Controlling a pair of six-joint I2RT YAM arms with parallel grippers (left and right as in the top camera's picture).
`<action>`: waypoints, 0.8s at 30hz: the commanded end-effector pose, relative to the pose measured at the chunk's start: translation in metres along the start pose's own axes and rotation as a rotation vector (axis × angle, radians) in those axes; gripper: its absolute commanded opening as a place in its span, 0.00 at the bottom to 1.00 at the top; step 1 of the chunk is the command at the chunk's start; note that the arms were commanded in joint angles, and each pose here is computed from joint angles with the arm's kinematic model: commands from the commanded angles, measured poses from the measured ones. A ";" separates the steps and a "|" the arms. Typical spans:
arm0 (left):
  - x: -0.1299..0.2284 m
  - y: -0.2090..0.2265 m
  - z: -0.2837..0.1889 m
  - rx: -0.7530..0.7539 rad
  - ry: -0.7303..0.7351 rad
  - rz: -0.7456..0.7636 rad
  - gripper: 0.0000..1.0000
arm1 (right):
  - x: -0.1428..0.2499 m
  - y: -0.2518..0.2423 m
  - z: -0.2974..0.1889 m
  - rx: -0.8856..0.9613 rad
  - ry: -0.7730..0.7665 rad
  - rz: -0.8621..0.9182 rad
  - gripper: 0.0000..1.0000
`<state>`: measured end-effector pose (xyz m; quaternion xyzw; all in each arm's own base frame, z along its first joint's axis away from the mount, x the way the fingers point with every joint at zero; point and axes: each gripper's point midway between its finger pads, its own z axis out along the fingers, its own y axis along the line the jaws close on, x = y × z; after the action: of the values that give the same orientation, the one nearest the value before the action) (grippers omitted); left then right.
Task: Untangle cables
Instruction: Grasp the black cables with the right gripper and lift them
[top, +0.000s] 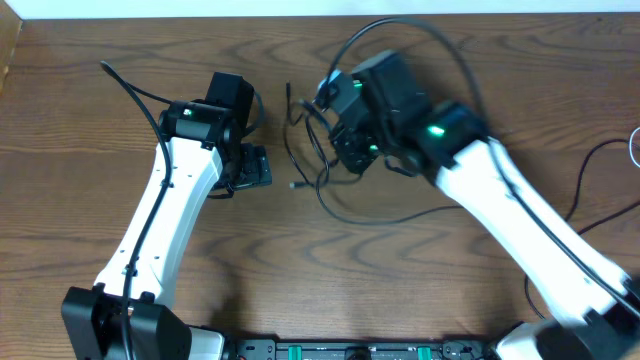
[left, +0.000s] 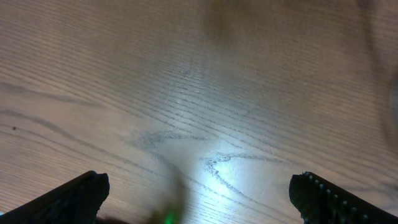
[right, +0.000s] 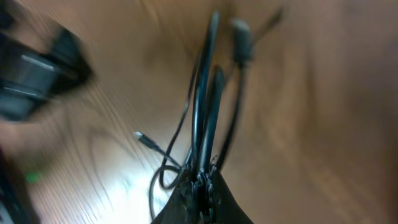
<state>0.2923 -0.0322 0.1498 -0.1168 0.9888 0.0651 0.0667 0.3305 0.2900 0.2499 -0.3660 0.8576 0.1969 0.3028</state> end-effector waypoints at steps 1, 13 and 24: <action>-0.004 0.002 -0.004 -0.004 -0.016 -0.016 0.98 | -0.020 0.004 -0.032 0.005 -0.097 -0.011 0.01; -0.004 0.002 -0.004 -0.004 -0.016 -0.016 0.98 | -0.025 -0.001 -0.056 0.069 -0.145 -0.017 0.01; -0.004 0.002 -0.004 -0.004 -0.016 -0.016 0.98 | -0.010 -0.004 -0.055 0.085 -0.081 -0.003 0.03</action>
<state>0.2924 -0.0322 0.1498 -0.1168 0.9888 0.0650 0.0669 0.3161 0.2686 0.2925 -0.3562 0.8475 0.1828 0.3484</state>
